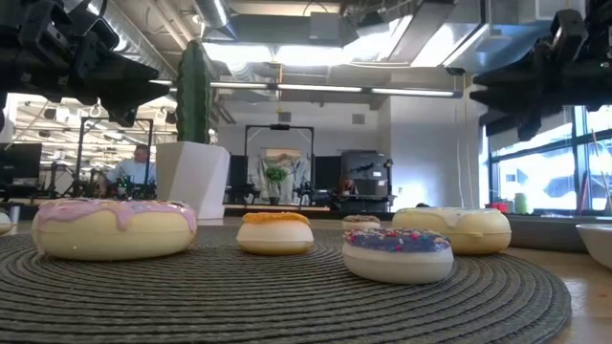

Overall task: Pick & Place donuts
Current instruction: Put the small brown donut on the dark gray plate

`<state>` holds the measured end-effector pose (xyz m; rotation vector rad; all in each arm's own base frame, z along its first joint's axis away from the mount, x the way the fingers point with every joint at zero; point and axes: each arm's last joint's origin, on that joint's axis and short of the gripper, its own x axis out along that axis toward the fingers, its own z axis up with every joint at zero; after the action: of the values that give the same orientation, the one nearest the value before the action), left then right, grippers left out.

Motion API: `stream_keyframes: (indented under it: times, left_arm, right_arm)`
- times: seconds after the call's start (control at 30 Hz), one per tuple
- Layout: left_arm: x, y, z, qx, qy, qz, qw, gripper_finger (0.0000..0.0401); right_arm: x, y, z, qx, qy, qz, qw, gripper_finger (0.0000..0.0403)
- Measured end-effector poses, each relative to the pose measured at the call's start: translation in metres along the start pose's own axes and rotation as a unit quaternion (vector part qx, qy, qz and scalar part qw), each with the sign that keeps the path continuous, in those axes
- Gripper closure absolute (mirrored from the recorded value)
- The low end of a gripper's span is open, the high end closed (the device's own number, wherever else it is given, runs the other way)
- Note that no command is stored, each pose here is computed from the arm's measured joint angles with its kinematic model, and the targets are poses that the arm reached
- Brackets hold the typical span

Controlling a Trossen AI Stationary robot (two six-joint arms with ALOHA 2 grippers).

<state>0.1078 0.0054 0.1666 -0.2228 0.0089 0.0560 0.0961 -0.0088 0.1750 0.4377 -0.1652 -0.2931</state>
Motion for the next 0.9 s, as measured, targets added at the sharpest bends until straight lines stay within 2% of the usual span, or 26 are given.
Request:
stream_keyframes:
  times: [0.17, 0.27, 0.37, 0.47, 0.57, 0.63, 0.9]
  left_arm:
    - [0.0, 0.0, 0.0, 0.0, 0.0, 0.0, 1.0, 0.0253]
    - [0.0, 0.0, 0.0, 0.015, -0.002, 0.002, 1.0, 0.0253]
    - [0.0, 0.0, 0.002, 0.045, -0.012, 0.009, 0.999, 0.025]
    - [0.0, 0.001, 0.003, 0.056, -0.017, 0.02, 0.998, 0.0249]
    - [0.0, 0.001, 0.003, 0.046, -0.019, 0.02, 0.999, 0.025]
    - [0.0, 0.001, 0.003, 0.045, -0.019, 0.022, 0.999, 0.0252]
    - [0.0, 0.003, 0.004, 0.043, -0.026, 0.061, 0.997, 0.0253]
  right_arm:
    - [0.001, 0.013, 0.019, -0.053, -0.037, 0.079, 0.995, 0.0273]
    - [0.004, 0.026, 0.043, -0.078, -0.03, 0.085, 0.993, 0.0273]
    - [0.018, 0.036, 0.055, -0.102, 0.039, 0.055, 0.993, 0.0273]
    - [0.04, 0.044, 0.06, -0.12, 0.12, -0.001, 0.986, 0.0273]
    - [0.066, 0.05, 0.055, -0.134, 0.198, -0.053, 0.969, 0.0273]
    - [0.083, 0.053, 0.048, -0.148, 0.239, -0.069, 0.957, 0.0273]
    - [0.146, 0.051, 0.013, -0.203, 0.341, -0.114, 0.911, 0.0273]
